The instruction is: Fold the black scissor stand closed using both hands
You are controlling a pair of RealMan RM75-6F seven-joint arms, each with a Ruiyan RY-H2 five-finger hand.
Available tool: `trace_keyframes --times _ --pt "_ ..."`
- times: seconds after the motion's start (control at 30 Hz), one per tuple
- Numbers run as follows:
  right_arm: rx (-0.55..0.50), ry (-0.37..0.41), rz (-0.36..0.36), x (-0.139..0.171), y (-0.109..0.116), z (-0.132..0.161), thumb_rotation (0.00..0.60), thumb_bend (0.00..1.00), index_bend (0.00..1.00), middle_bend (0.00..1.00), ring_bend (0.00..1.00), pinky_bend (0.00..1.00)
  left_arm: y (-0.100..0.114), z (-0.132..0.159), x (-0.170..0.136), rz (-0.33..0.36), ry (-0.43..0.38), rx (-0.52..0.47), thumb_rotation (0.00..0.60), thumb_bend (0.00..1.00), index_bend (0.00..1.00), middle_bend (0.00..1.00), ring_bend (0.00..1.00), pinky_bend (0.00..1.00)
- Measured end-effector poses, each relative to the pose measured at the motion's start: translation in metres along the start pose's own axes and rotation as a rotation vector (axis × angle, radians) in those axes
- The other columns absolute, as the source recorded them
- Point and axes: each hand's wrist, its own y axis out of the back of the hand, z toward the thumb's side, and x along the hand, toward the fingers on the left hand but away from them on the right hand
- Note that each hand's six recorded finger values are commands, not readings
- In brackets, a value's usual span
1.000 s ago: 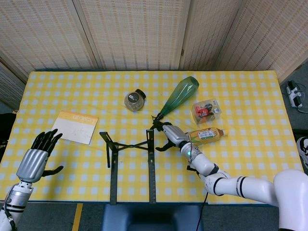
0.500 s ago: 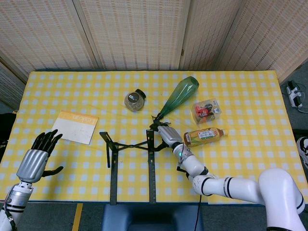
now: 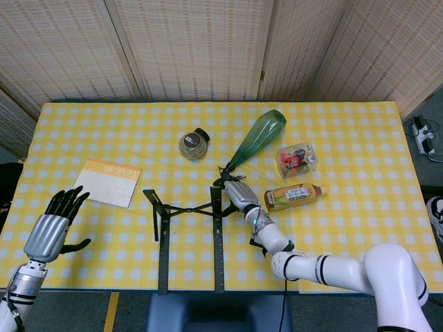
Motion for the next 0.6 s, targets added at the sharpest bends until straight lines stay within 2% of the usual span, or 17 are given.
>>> trace_keyframes --times 0.33,0.6 --pt "0.019 -0.006 -0.011 -0.0013 -0.0030 0.0008 0.600 0.40 0.66 0.32 0.22 0.12 -0.0027 -0.0020 0.0021 -0.004 -0.001 -0.005 0.600 0.13 0.00 0.03 0.02 0.00" --pt "0.027 -0.015 -0.012 0.0010 -0.0023 0.0005 0.600 0.43 0.68 0.33 0.22 0.13 -0.0040 0.0047 0.0074 -0.006 -0.032 -0.025 0.600 0.13 0.00 0.03 0.02 0.00"
